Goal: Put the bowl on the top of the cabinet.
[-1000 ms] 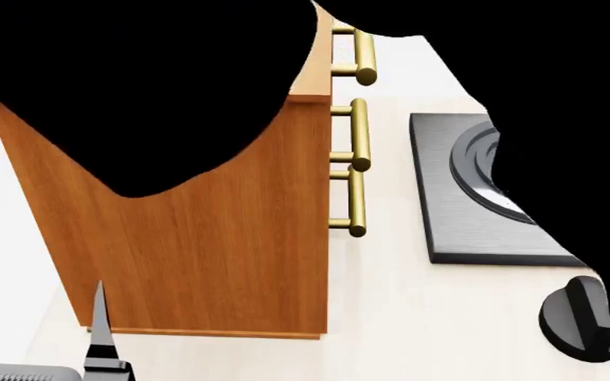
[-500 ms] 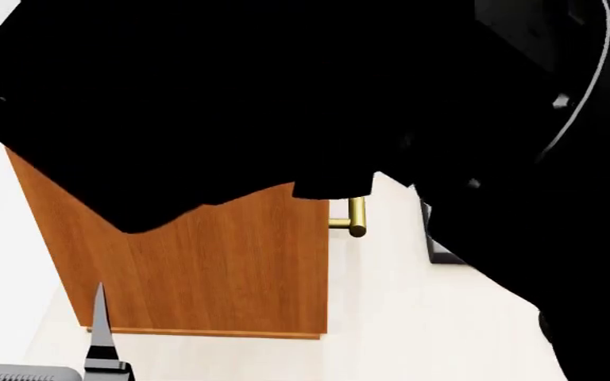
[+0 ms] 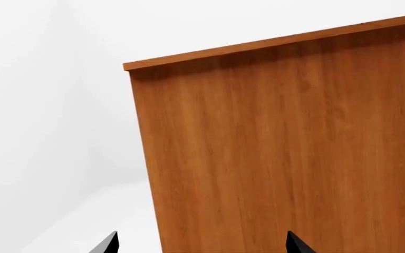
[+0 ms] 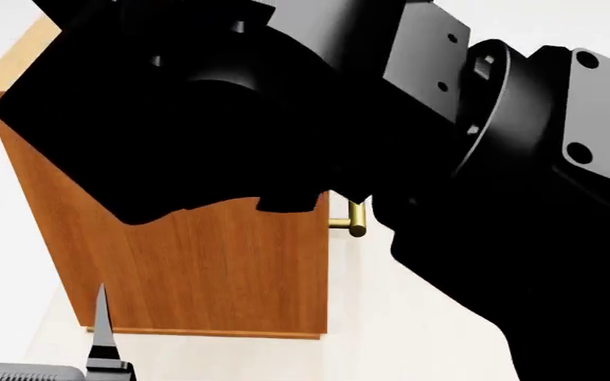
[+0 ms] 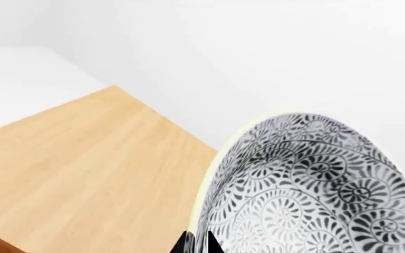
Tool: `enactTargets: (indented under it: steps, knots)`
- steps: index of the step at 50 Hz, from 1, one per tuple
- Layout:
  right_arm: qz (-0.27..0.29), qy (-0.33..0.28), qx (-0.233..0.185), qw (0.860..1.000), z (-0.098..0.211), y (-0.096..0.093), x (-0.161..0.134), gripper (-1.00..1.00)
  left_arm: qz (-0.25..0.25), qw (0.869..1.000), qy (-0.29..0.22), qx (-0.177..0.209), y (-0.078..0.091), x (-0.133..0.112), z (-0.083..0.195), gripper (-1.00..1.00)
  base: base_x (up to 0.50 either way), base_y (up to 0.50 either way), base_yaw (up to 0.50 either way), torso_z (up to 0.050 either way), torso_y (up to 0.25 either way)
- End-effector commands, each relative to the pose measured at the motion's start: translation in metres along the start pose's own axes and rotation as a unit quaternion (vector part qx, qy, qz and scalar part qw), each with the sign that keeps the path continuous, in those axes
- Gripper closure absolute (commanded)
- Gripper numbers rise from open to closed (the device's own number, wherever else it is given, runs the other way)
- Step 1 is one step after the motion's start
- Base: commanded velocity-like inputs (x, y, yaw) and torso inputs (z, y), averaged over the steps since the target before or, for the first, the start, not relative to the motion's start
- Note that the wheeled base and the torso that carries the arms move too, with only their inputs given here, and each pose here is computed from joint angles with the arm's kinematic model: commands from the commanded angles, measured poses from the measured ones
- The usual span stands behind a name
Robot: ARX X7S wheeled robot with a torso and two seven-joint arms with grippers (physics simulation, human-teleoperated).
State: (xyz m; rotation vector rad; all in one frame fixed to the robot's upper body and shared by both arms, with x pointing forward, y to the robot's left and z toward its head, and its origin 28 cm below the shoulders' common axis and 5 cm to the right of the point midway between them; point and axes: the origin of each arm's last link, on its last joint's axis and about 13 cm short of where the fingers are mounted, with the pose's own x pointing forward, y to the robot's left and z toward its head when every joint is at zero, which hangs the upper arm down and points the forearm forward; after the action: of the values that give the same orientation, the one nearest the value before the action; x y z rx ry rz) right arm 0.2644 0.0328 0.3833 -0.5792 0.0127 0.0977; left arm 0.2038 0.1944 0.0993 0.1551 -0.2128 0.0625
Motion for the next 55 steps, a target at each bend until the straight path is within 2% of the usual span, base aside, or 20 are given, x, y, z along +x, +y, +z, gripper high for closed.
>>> enactTargets:
  steps: [1,18,32,44,55]
  knots:
    - [-0.027,0.017,0.001,0.999,-0.003,0.000,0.018,1.00,0.002,1.000,0.001,0.002,0.000,0.000,0.000,-1.00,0.00,0.00,0.00,0.000,0.000]
    - [-0.030,0.025,0.001,0.999,-0.015,0.004,0.041,1.00,0.004,1.000,0.006,0.010,0.000,0.002,-0.001,-1.00,0.00,0.00,0.00,0.001,0.001]
    - [0.007,-0.005,-0.020,1.000,-0.015,0.022,0.023,1.00,0.001,1.000,0.005,0.009,-0.002,0.002,-0.001,-1.00,0.00,0.00,0.00,0.000,0.001]
    - [0.027,-0.027,-0.030,0.999,-0.012,0.030,0.012,1.00,0.003,1.000,0.004,0.007,-0.001,0.001,-0.001,-1.00,0.00,0.00,0.00,0.000,0.001]
    - [0.034,-0.037,-0.036,0.998,-0.016,0.032,0.017,1.00,0.004,1.000,0.006,0.007,-0.001,0.002,-0.002,-1.00,0.00,0.00,0.00,0.000,0.000]
